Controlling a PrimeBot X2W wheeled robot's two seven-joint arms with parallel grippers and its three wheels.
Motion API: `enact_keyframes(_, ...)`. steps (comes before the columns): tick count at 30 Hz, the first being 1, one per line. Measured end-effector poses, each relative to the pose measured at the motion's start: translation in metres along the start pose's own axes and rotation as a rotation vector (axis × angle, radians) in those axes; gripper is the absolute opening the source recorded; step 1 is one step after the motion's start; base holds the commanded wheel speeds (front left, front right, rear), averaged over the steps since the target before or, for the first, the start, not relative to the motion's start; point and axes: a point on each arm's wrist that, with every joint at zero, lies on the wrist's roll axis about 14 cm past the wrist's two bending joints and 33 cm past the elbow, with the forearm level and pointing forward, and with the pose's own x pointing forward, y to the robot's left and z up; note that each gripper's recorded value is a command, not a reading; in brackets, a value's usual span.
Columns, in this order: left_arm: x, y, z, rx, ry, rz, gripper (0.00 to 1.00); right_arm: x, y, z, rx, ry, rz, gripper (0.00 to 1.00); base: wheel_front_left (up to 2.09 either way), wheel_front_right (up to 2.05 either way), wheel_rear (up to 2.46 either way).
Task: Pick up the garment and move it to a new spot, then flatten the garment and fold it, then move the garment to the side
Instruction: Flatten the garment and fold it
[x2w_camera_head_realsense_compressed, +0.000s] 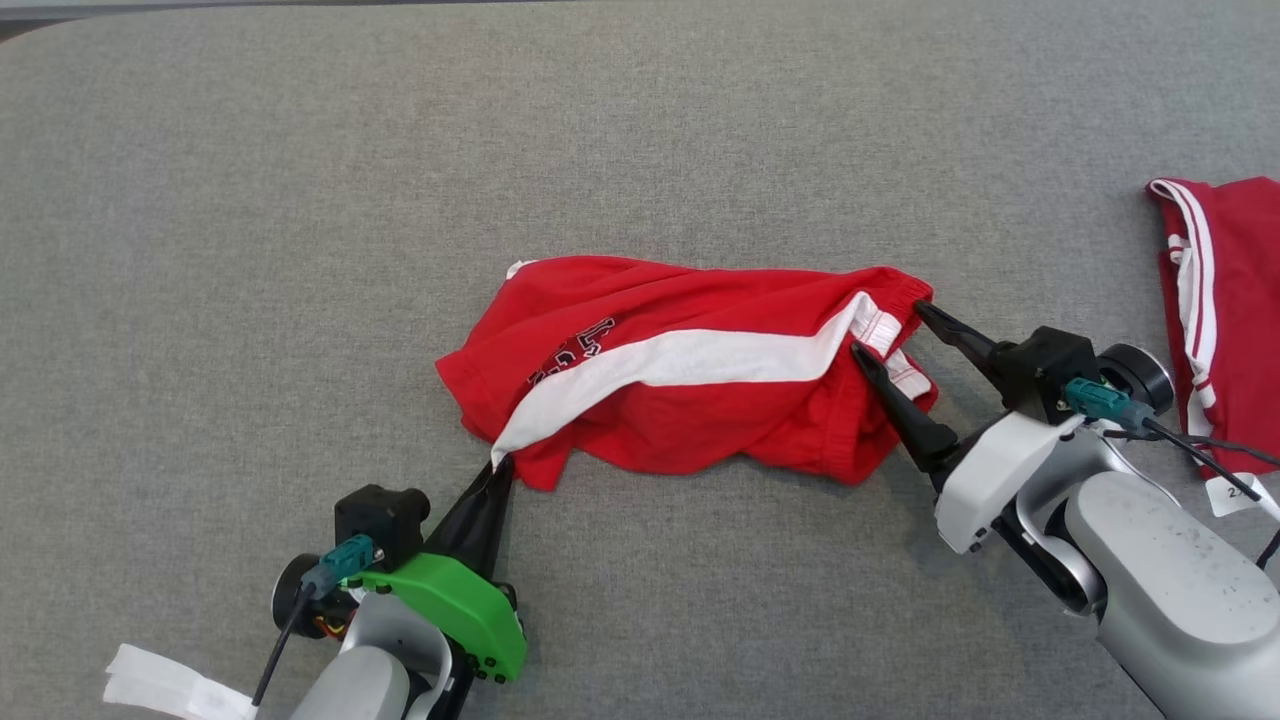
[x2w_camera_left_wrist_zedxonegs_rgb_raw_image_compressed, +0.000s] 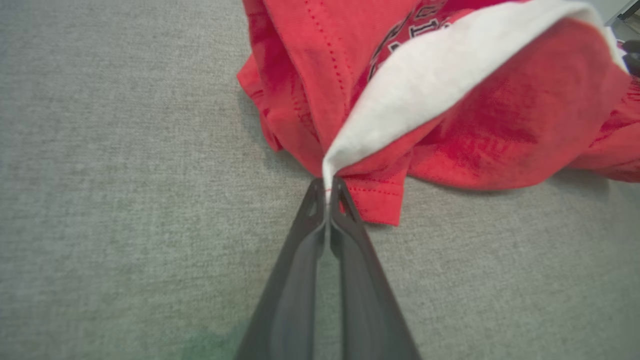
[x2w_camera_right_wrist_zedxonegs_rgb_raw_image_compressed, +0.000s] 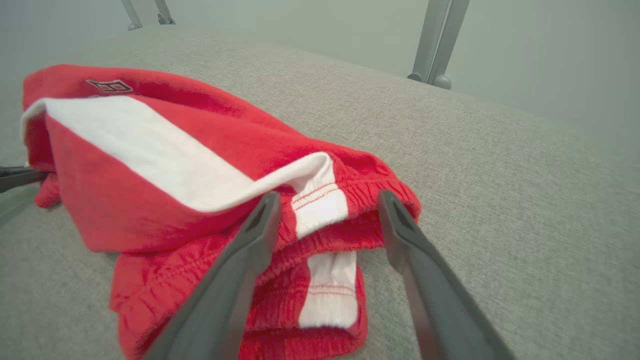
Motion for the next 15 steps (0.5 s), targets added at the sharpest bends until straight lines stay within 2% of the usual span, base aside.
enact_keyframes(5,0.002,0.006,-0.006,-0.010,0.010,0.017,0.00,0.011,0.005,-0.023,-0.007,0.104,0.047,1.00,0.00,0.00,0.00)
enact_keyframes(6,0.002,0.007,-0.006,-0.010,0.009,0.018,0.00,0.011,0.005,-0.026,-0.007,0.118,0.050,0.91,0.00,0.00,0.00)
enact_keyframes(7,0.003,0.007,-0.007,-0.010,0.009,0.018,0.00,0.012,0.004,-0.028,-0.004,0.126,0.050,0.47,0.00,0.00,0.00)
enact_keyframes(8,0.003,0.007,-0.007,-0.010,0.010,0.018,0.00,0.013,0.005,-0.030,-0.001,0.138,0.055,0.15,0.00,0.00,0.00)
enact_keyframes(9,0.004,0.007,-0.006,-0.009,0.007,0.018,0.00,0.013,0.006,-0.032,0.001,0.144,0.059,0.00,0.00,0.00,0.00)
enact_keyframes(15,0.006,0.009,-0.001,-0.005,-0.017,0.021,0.00,0.009,0.002,-0.036,0.017,0.172,0.061,0.00,0.00,0.00,0.00)
